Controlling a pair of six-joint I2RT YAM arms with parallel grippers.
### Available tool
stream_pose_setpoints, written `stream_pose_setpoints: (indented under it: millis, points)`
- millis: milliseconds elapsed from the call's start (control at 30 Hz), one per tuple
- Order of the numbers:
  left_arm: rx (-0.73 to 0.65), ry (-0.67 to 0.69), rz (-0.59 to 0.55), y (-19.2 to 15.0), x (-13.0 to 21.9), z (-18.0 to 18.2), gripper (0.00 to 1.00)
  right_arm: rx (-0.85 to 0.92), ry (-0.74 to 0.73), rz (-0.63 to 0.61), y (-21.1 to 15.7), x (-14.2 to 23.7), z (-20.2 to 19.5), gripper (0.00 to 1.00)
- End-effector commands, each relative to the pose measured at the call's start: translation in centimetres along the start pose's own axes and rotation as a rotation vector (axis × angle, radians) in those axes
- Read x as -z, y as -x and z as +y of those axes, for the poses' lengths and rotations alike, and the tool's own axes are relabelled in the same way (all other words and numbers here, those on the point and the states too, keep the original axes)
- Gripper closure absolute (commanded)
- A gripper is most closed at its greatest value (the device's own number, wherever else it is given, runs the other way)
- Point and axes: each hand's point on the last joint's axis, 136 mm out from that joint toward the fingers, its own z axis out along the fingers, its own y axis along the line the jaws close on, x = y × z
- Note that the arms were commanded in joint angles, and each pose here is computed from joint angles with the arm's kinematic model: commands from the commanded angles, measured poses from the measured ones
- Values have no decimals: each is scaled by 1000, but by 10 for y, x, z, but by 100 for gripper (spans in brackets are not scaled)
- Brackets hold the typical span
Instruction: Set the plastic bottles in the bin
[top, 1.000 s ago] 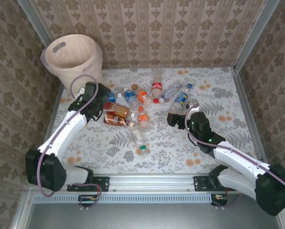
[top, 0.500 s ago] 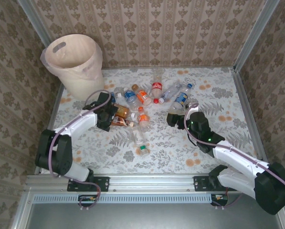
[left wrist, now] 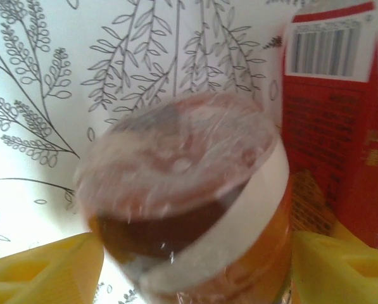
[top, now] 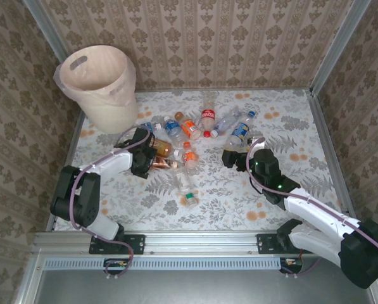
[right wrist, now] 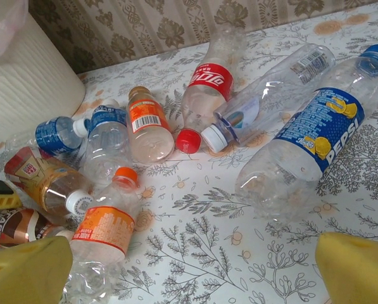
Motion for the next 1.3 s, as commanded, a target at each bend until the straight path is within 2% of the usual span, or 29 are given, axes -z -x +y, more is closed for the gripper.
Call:
stream_pose_setpoints:
  millis: [0, 467, 700, 800, 1033, 1267]
  points:
    - [30, 6, -35, 6, -3, 3, 23, -1, -18, -4, 0, 2, -5, 0]
    - [33, 22, -97, 19, -11, 17, 29, -6, -9, 2, -2, 1, -3, 0]
    - [-28, -38, -141, 32, -7, 8, 39, -7, -2, 9, -3, 1, -2, 0]
    - [-97, -98, -171, 37, -1, 1, 41, -7, -2, 8, -2, 1, -2, 0]
    - [-271, -119, -285, 58, 30, -1, 40, -5, -1, 10, -2, -3, 0, 0]
    - [-461, -151, -406, 79, 78, -18, 41, -3, 12, -15, 7, -5, 4, 0]
